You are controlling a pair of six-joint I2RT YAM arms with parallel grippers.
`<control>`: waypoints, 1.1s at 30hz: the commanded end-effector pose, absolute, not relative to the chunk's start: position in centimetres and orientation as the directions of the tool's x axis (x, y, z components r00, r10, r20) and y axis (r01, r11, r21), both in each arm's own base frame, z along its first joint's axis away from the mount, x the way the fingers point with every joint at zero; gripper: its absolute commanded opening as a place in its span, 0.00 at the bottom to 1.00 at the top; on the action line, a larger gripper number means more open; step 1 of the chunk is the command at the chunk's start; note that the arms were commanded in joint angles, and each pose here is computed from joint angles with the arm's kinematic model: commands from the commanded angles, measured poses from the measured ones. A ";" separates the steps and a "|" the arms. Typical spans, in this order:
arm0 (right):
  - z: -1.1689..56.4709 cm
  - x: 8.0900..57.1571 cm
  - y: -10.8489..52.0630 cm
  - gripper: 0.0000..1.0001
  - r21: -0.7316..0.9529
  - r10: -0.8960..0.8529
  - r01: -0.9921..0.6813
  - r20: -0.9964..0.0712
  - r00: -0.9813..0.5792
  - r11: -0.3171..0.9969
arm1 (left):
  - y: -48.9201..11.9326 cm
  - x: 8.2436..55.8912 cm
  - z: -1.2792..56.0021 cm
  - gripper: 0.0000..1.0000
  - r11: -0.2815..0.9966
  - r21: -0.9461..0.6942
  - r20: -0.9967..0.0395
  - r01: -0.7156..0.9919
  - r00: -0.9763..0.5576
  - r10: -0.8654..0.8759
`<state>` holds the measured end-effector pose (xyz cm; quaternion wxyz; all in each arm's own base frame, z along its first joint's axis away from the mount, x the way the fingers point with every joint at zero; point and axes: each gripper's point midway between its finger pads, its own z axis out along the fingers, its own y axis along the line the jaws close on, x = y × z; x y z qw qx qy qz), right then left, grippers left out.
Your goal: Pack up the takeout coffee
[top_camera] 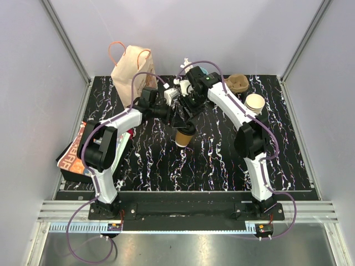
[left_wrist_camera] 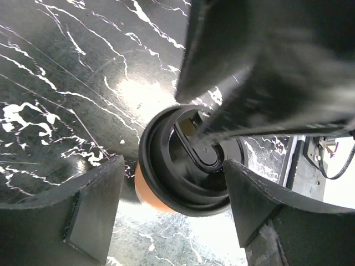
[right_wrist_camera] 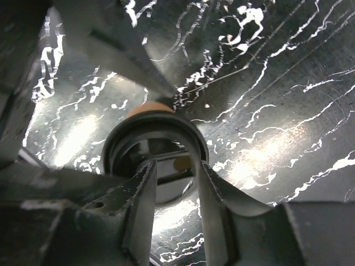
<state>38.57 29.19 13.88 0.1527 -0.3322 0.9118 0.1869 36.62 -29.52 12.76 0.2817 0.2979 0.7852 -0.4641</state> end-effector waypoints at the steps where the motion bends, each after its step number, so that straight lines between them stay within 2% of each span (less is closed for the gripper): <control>1: 19.1 37.9 30.3 0.42 0.249 -0.540 -0.720 -0.517 -0.664 0.647 | -29.5 37.2 16.4 0.76 0.365 -0.517 -0.780 0.774 -0.602 0.171; 17: 16.7 37.1 28.6 0.45 0.246 -0.548 -0.709 -0.487 -0.680 0.661 | -28.3 35.3 11.8 0.75 0.389 -0.494 -0.764 0.777 -0.602 0.232; 33: 15.6 37.6 28.0 0.46 0.216 -0.537 -0.686 -0.478 -0.695 0.695 | -29.2 37.4 15.8 0.76 0.380 -0.468 -0.805 0.798 -0.563 0.189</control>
